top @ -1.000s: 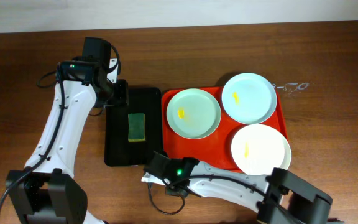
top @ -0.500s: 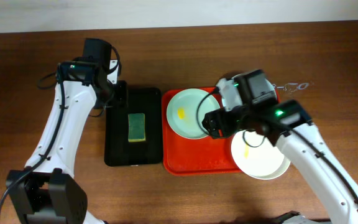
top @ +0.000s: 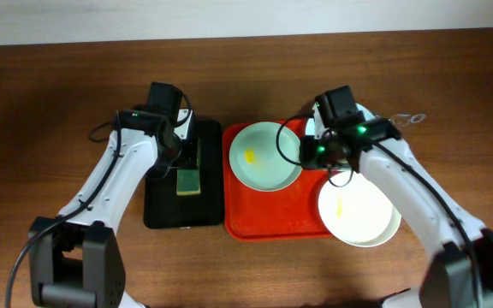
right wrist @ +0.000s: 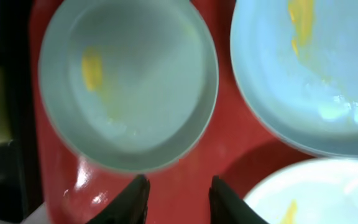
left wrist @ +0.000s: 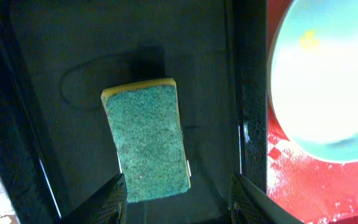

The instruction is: Clean dirty plates on tray and stack at the side

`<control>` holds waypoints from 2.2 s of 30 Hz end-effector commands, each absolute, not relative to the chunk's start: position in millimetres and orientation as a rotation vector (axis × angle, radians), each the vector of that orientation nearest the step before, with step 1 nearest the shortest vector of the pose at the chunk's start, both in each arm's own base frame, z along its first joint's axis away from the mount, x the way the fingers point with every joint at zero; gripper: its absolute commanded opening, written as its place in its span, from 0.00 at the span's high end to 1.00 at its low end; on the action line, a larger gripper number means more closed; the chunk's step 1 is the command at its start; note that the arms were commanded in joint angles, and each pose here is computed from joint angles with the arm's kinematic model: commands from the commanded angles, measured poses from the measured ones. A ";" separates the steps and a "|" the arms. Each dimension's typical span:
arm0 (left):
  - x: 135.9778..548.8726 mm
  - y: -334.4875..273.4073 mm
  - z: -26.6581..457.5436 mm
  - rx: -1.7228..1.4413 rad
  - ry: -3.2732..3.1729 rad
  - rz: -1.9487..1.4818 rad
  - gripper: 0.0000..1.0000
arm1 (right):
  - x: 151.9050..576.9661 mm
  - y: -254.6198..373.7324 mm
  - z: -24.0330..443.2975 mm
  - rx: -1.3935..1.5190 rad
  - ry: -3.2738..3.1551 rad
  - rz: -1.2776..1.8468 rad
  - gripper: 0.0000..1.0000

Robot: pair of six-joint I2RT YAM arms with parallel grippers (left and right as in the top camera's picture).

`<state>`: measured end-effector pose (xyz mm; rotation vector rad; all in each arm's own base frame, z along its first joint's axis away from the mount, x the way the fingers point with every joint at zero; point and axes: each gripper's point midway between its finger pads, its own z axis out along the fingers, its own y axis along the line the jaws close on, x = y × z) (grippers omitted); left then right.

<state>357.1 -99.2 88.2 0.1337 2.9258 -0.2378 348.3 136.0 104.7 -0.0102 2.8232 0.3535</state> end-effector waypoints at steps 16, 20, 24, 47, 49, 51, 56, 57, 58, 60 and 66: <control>357.8 -102.1 82.8 0.132 2.927 -0.254 0.47 | 386.9 122.9 23.8 0.050 2.863 0.152 0.81; 357.8 -102.1 82.8 0.132 2.927 -0.254 0.46 | 385.5 122.6 18.2 0.051 2.878 0.147 0.84; 358.0 -100.2 82.4 0.130 2.927 -0.237 0.46 | 385.5 122.6 18.2 0.051 2.878 0.147 0.88; 357.0 -100.0 82.2 0.129 2.931 -0.236 0.44 | 339.7 128.6 3.7 0.050 3.058 0.244 0.96; 356.5 -99.9 82.1 0.129 2.934 -0.237 0.44 | 325.5 124.2 2.5 0.057 3.118 0.219 0.96; 356.3 -99.9 82.1 0.129 2.935 -0.236 0.44 | 314.1 120.8 2.1 0.088 3.166 0.198 0.96; 352.6 -99.1 81.2 0.129 2.950 -0.234 0.43 | 303.7 125.4 3.3 0.092 3.210 0.250 0.74; 351.7 -98.9 81.0 0.128 2.954 -0.233 0.43 | 308.4 126.9 3.2 0.088 3.190 0.259 0.67; 351.0 -98.7 80.9 0.128 2.957 -0.232 0.43 | 311.6 127.8 3.2 0.086 3.177 0.264 0.64; 349.9 -98.5 80.7 0.128 2.962 -0.231 0.43 | 316.2 129.1 3.2 0.083 3.157 0.272 0.66; 346.4 -97.7 80.0 0.127 2.977 -0.229 0.43 | 325.3 125.2 2.6 0.080 3.119 0.228 0.91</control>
